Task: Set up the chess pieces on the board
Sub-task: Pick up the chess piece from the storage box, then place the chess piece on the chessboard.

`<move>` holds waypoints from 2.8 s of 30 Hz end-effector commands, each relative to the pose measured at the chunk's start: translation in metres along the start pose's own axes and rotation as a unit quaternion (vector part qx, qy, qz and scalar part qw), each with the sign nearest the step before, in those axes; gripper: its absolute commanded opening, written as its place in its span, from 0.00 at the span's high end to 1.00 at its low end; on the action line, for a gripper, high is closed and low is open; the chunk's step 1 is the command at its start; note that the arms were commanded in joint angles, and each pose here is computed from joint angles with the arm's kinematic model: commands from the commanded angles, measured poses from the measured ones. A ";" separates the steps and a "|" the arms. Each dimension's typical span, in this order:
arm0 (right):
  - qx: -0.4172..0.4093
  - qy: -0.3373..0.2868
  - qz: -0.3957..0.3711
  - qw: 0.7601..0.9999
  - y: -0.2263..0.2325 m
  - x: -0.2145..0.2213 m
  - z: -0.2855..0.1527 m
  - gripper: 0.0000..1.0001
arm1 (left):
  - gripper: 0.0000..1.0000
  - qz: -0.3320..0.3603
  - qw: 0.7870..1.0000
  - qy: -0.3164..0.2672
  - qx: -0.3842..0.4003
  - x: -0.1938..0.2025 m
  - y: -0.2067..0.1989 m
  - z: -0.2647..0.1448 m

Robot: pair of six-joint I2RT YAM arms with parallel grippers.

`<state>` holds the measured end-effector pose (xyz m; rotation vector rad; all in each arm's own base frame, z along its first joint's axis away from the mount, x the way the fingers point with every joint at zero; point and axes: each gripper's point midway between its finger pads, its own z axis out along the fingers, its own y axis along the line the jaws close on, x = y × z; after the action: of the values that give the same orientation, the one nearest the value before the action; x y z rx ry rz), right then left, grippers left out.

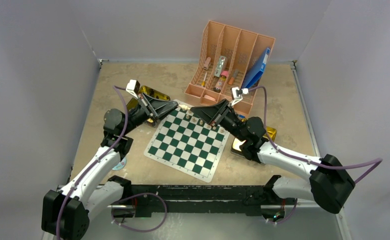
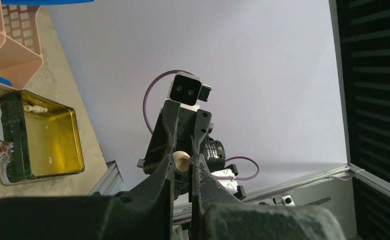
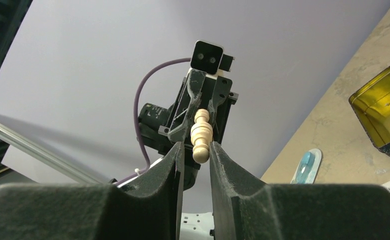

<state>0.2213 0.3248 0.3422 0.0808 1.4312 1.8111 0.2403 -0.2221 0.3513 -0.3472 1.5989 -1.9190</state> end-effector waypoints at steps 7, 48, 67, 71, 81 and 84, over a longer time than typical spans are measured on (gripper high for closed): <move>-0.042 -0.028 0.018 0.999 0.030 -0.015 0.007 0.71 | 1.00 0.026 0.999 -0.009 0.036 -0.002 -0.020 -0.002; 0.107 -0.032 -0.104 0.988 -0.013 -0.011 -0.044 0.96 | 1.00 0.322 0.932 0.013 -0.166 -0.039 0.033 0.005; 0.159 -0.019 -0.235 0.959 -0.013 -0.024 -0.085 0.94 | 1.00 0.481 0.759 0.058 -0.436 -0.115 0.216 0.048; 0.160 -0.021 -0.250 0.955 -0.011 -0.028 -0.085 0.93 | 1.00 0.478 0.742 0.071 -0.465 -0.120 0.252 0.048; 0.158 -0.020 -0.268 0.950 -0.016 -0.028 -0.082 0.92 | 1.00 0.495 0.721 0.060 -0.481 -0.136 0.293 0.056; 0.158 -0.017 -0.276 0.948 -0.017 -0.028 -0.081 0.92 | 1.00 0.497 0.713 0.052 -0.491 -0.140 0.300 0.053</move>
<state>0.2062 0.2451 0.2865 -0.0952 1.6102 1.1225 0.4330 -0.2044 0.0716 0.2631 2.2550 -0.2187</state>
